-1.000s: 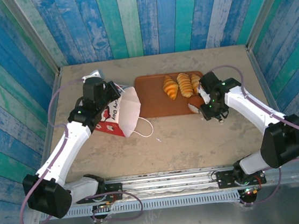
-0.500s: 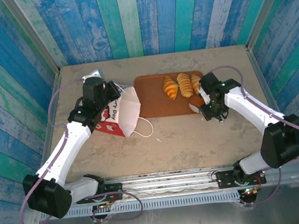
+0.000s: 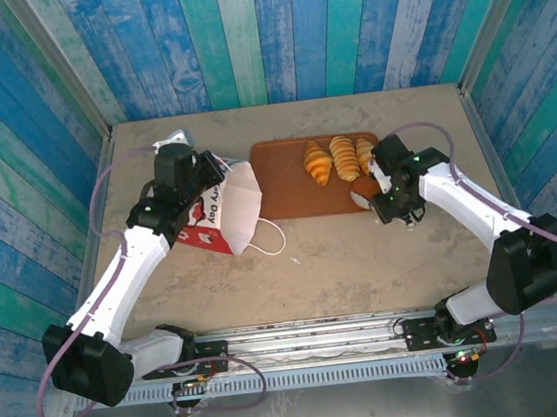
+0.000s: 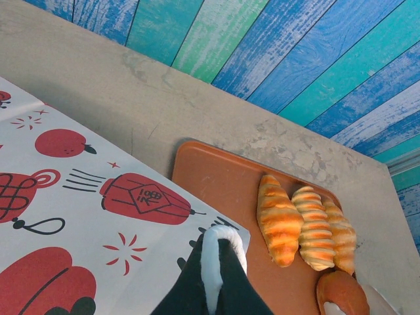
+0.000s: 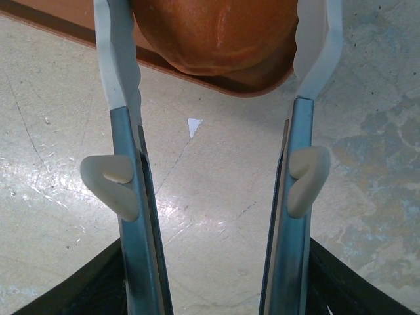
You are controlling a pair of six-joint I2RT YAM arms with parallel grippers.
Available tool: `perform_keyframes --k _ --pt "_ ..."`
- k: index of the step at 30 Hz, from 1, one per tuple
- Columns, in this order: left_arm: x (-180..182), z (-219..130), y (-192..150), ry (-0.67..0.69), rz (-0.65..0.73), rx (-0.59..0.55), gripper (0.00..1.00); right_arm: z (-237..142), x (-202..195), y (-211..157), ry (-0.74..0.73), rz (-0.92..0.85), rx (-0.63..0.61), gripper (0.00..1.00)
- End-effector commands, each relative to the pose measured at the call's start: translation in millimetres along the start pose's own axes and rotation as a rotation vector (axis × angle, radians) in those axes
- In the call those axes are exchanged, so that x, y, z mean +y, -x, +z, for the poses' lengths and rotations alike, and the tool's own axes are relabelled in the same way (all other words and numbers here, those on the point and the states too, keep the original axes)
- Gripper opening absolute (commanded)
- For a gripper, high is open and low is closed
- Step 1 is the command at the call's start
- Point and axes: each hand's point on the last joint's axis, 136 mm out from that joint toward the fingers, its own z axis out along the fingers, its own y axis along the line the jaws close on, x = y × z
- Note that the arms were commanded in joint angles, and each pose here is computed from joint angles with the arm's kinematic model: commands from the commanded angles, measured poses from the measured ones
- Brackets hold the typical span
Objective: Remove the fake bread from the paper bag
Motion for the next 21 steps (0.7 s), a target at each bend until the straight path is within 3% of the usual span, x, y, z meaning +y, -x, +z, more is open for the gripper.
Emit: perform_keyframes --k 1,21 --pt "-5.7 -7.0 7.3 -0.022 0.005 -0.028 0.00 -7.5 -6.0 0.1 -0.024 0.013 -0.021 0.59" --pt "-11.1 -10.9 10.4 -0.043 0.021 -0.031 0.00 -32.6 -1.7 9.6 0.017 0.003 -0.110 0.60"
